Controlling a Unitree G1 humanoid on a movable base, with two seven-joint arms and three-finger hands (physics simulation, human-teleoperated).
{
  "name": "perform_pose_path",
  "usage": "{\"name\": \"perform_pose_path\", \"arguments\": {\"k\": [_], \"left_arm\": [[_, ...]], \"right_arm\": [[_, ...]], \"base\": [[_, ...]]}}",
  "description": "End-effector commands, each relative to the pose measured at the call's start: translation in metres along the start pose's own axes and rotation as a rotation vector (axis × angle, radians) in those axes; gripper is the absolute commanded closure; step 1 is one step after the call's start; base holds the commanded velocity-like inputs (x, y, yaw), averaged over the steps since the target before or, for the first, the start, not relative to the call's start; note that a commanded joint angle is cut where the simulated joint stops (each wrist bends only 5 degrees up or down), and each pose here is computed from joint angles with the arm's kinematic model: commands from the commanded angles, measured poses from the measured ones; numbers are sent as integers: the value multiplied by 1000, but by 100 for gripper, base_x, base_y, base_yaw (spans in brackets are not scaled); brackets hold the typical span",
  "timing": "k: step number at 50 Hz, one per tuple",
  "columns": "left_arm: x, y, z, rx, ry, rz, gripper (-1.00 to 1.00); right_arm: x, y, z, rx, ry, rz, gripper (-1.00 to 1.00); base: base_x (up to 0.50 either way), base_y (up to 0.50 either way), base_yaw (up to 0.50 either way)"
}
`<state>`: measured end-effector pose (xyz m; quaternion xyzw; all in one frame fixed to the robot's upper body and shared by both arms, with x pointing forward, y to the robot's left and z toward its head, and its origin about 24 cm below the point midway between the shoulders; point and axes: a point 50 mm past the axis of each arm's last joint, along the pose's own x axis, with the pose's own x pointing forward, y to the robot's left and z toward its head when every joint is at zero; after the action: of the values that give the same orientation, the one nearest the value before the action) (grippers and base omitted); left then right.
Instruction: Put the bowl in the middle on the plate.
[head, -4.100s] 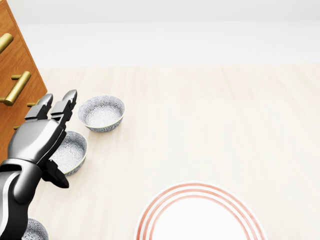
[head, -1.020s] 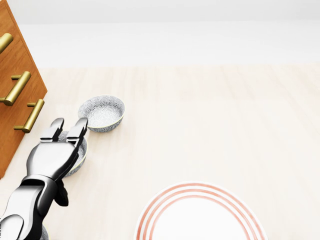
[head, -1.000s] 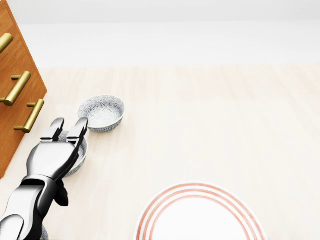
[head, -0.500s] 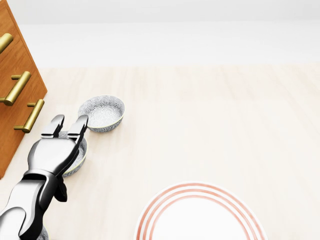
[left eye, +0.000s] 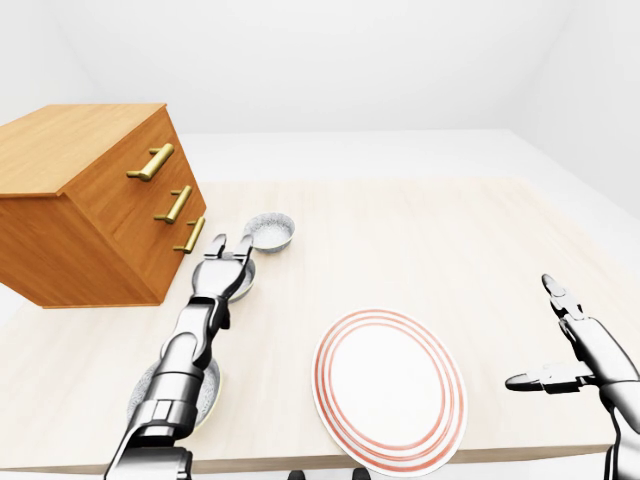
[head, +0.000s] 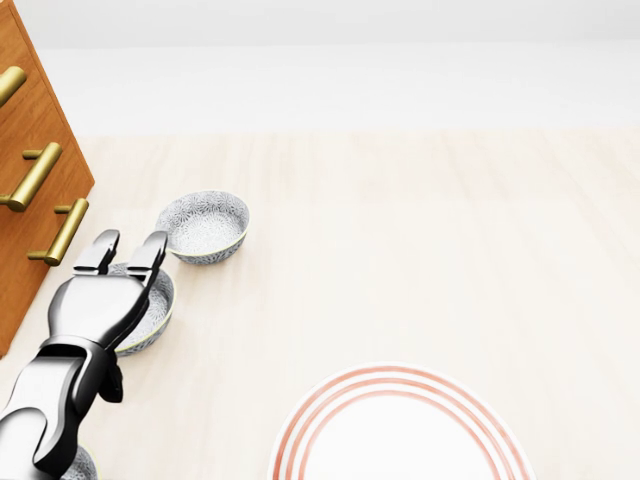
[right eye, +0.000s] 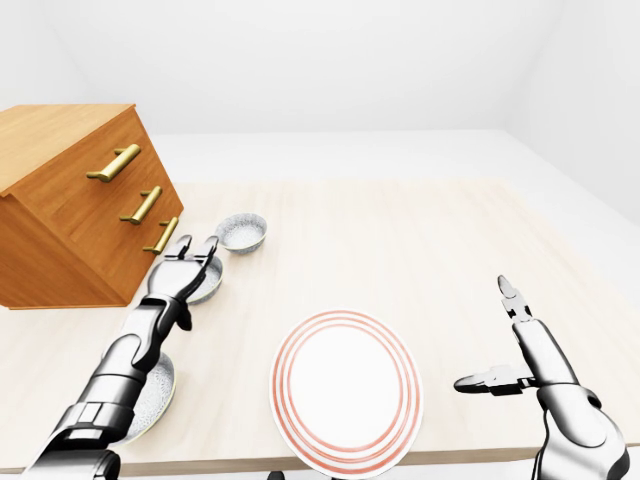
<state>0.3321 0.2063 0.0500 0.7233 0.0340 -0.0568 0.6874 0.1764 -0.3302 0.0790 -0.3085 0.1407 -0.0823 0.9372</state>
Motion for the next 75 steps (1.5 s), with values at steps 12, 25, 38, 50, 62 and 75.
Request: {"name": "perform_pose_path", "arguments": {"k": [12, 25, 38, 50, 62, 75], "left_arm": [[2, -3, -7, 22, 18, -25, -100], [5, -7, -9, 28, 26, -57, -100], [17, -16, -5, 22, 24, -89, -100], [20, -18, -6, 22, 28, -106, -100], [19, -17, -5, 19, 25, -103, -100], [20, -19, -5, 20, 28, -108, -100]], "right_arm": [[-1, 0, 0, 0, -2, 0, -100], [2, 1, -2, 7, 5, 3, -100], [-1, 0, 0, 2, 1, 2, -100], [-2, 0, 0, -2, -1, -1, -100], [0, 1, -3, 4, 11, 1, -100], [0, 1, -1, -1, 4, 1, -100]], "base": [[0, 0, 0], [0, 0, 0], [0, 0, 0], [0, 0, 0], [0, 0, 0], [0, 0, 0]]}}
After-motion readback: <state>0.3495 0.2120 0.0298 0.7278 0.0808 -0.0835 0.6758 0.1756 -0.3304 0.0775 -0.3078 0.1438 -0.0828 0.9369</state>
